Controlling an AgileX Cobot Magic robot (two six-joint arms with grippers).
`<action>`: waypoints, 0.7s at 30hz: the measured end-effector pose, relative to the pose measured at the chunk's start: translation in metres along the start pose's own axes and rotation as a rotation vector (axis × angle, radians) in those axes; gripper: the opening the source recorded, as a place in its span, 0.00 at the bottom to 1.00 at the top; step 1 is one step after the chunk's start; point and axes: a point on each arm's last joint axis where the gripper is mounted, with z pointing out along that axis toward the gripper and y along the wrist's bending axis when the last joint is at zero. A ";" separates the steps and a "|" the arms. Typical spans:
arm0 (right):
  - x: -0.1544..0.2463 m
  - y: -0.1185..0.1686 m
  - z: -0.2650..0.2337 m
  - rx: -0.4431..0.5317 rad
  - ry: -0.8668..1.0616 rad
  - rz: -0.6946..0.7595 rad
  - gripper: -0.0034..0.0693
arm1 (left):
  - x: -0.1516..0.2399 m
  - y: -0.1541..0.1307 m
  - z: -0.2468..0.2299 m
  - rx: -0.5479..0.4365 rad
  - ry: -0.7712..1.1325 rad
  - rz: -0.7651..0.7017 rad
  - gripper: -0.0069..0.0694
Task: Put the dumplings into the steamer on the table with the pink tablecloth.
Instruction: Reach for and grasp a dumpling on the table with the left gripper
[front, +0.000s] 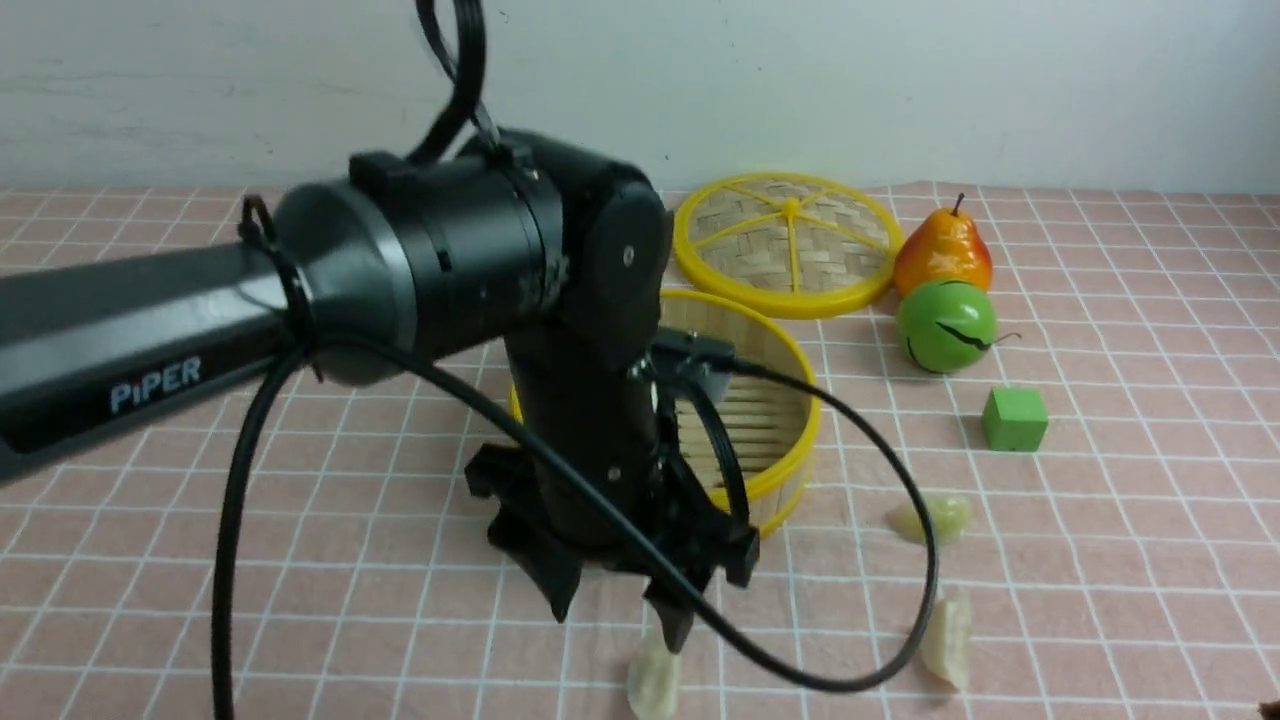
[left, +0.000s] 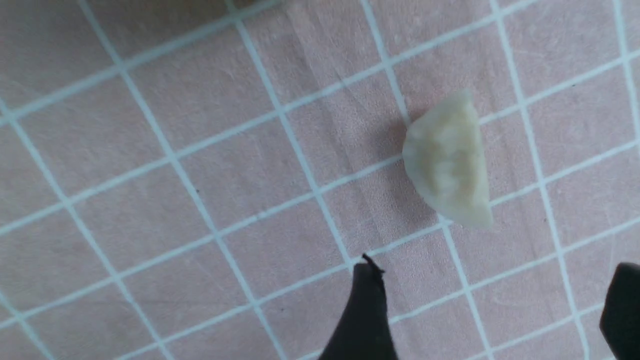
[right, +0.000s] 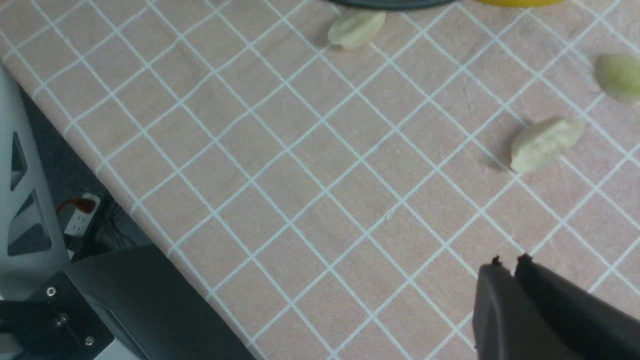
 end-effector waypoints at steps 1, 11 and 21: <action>0.001 0.001 -0.002 0.002 -0.005 -0.002 0.10 | 0.000 0.000 0.002 0.002 -0.002 -0.003 0.84; 0.009 0.005 -0.011 0.005 -0.014 -0.014 0.12 | 0.000 0.004 0.068 0.011 -0.061 -0.111 0.82; 0.026 0.001 0.009 -0.003 0.084 0.005 0.13 | -0.006 0.003 0.068 0.008 -0.060 -0.102 0.45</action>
